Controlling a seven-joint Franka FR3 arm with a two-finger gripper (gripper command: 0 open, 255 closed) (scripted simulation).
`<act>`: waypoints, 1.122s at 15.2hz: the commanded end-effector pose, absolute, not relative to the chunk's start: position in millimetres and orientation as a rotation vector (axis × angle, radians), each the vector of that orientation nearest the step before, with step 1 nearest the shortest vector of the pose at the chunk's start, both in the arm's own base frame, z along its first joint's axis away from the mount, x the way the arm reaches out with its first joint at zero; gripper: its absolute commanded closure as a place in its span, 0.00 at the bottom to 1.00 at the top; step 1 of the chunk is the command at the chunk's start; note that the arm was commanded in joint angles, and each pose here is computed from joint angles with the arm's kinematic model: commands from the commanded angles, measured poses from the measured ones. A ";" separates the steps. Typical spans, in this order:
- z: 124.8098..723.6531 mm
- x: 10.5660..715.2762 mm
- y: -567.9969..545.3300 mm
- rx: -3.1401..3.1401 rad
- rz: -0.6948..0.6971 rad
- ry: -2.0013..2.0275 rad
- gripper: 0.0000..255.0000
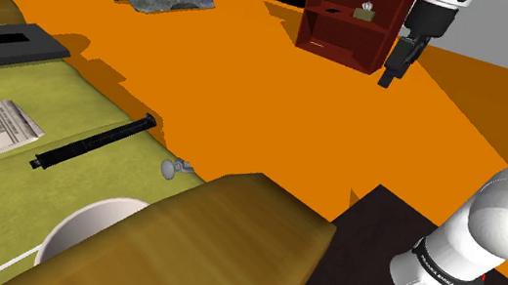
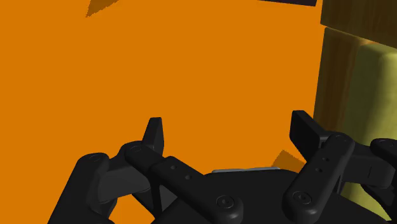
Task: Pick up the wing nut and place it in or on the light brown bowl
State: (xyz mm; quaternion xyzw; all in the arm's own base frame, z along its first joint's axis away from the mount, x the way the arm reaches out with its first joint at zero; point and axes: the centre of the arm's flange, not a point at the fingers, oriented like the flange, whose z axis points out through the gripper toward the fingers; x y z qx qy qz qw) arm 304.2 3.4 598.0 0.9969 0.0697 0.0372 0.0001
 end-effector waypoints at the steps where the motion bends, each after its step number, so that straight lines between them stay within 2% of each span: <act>1: 598.0 304.2 3.4 3.132 0.117 0.219 0.00; 17: 480.4 397.2 128.2 3.260 0.173 0.421 0.00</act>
